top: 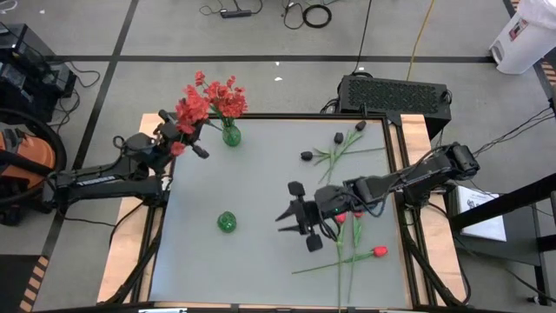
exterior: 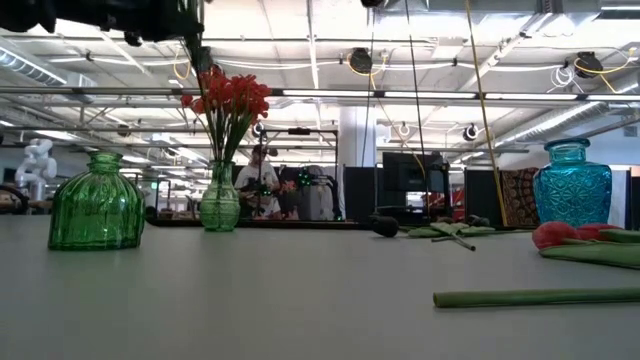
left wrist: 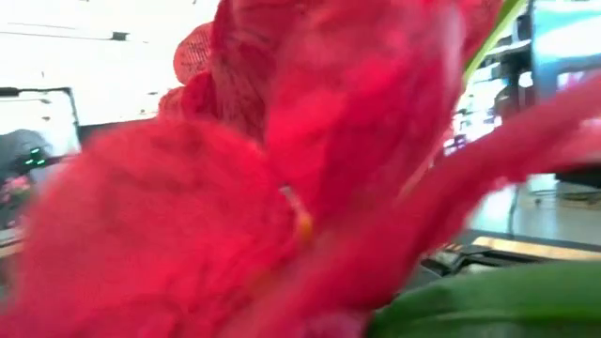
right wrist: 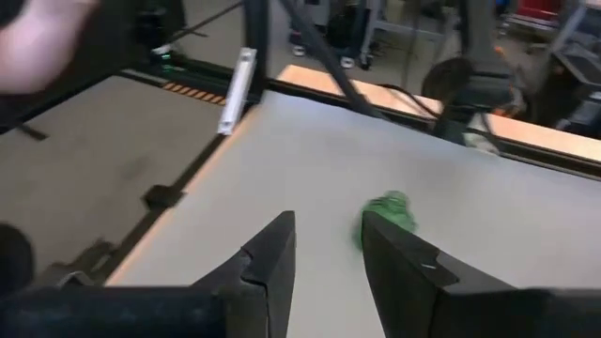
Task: Sort flowers into vase by color
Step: Put the orange flowers into the top green vase
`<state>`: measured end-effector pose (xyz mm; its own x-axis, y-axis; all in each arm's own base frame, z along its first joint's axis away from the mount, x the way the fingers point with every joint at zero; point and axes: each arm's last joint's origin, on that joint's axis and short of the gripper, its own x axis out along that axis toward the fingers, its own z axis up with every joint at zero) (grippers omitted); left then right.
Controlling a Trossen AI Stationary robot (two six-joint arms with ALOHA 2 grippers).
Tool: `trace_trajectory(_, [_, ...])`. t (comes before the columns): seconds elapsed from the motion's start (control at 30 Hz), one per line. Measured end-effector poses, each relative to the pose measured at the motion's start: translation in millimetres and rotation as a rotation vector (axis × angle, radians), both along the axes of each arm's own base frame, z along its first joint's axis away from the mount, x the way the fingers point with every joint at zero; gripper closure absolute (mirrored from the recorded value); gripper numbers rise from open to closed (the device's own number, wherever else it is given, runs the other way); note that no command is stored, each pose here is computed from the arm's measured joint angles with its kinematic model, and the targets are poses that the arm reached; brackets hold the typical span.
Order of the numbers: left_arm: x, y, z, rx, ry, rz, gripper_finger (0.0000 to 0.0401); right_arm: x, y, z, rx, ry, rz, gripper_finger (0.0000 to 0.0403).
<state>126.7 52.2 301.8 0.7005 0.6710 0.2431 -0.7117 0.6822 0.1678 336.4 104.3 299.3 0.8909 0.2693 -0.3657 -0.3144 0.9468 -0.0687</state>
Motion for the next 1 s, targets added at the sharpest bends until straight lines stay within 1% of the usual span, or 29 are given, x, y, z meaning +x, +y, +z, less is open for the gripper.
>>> trace_trajectory(0.23, [5.0,12.6,-5.6,-0.017,0.037,0.072,0.0386,-7.3,21.2,0.0,0.000,0.000,0.064,0.0287])
trace_trajectory(0.37, [10.7,18.8,-7.5,-0.024,0.028,0.047,0.0386,-9.8,27.7,0.2,0.000,-0.002,0.084,0.0287])
trace_trajectory(0.47, [16.0,22.8,-8.1,-0.029,0.003,0.031,0.0386,-10.8,30.1,0.2,0.001,-0.002,0.091,0.0287])
trace_trajectory(0.87, [26.0,38.0,-19.1,-0.050,0.066,0.086,0.0386,-11.3,31.3,0.2,0.004,-0.001,0.093,0.0287])
trace_trajectory(1.0, [27.2,41.7,-20.1,-0.046,0.067,0.080,0.0386,-11.3,31.3,0.2,0.004,-0.001,0.093,0.0287])
